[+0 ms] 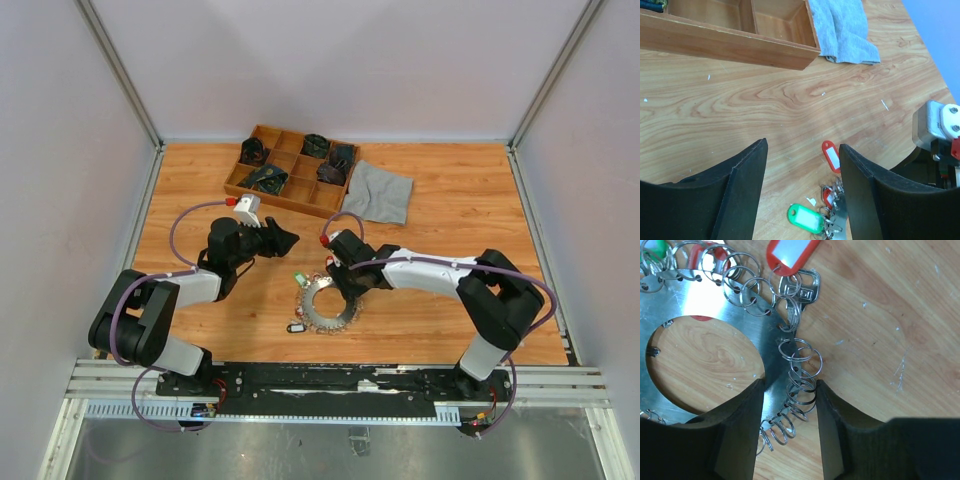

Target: Put the keys on the keyring

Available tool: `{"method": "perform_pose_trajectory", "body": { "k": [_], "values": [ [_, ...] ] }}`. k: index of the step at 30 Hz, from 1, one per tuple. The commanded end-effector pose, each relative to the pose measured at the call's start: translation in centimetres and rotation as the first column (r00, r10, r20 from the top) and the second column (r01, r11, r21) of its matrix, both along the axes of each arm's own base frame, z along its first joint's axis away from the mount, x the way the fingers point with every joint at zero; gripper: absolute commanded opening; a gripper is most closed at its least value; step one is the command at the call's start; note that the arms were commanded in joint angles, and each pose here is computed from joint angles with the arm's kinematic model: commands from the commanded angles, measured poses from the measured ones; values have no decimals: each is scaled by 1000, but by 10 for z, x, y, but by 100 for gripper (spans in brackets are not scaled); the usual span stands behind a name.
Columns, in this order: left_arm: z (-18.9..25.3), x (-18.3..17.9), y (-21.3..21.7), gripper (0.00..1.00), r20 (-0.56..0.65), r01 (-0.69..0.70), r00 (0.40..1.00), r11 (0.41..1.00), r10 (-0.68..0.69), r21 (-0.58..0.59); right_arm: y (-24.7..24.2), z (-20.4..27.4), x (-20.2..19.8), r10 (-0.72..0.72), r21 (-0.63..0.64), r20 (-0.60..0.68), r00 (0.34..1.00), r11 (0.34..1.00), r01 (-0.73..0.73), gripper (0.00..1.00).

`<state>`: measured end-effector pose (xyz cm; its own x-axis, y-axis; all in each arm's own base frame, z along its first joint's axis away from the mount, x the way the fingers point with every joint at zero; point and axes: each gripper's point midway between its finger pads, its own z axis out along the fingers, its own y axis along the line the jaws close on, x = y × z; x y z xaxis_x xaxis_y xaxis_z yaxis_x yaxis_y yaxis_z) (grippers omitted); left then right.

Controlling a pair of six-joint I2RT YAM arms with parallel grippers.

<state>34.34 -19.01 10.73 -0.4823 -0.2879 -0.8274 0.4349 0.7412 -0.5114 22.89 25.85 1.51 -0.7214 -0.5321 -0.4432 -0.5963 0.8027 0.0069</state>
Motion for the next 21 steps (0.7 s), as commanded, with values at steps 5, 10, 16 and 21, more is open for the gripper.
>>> {"method": "perform_pose_trajectory", "body": {
  "k": [5, 10, 16, 21],
  "values": [
    [5, 3, 2, 63, 28, 0, 1000, 1000, 0, -5, -53, -37, -33, 134, -210, -88, 987, 966, -150, 35],
    [5, 3, 1, 63, 27, 3, 1000, 1000, -2, -6, -37, -30, -16, 235, -190, -34, 971, 953, -237, 32],
    [4, 2, 1, 63, 28, 6, 1000, 1000, -6, -5, -13, -33, 2, 435, -192, -13, 900, 882, -430, 31],
    [4, 2, 0, 62, 26, 11, 1000, 1000, -11, -7, 20, -25, 7, 570, -101, 39, 821, 820, -564, 28]
  ]
}}
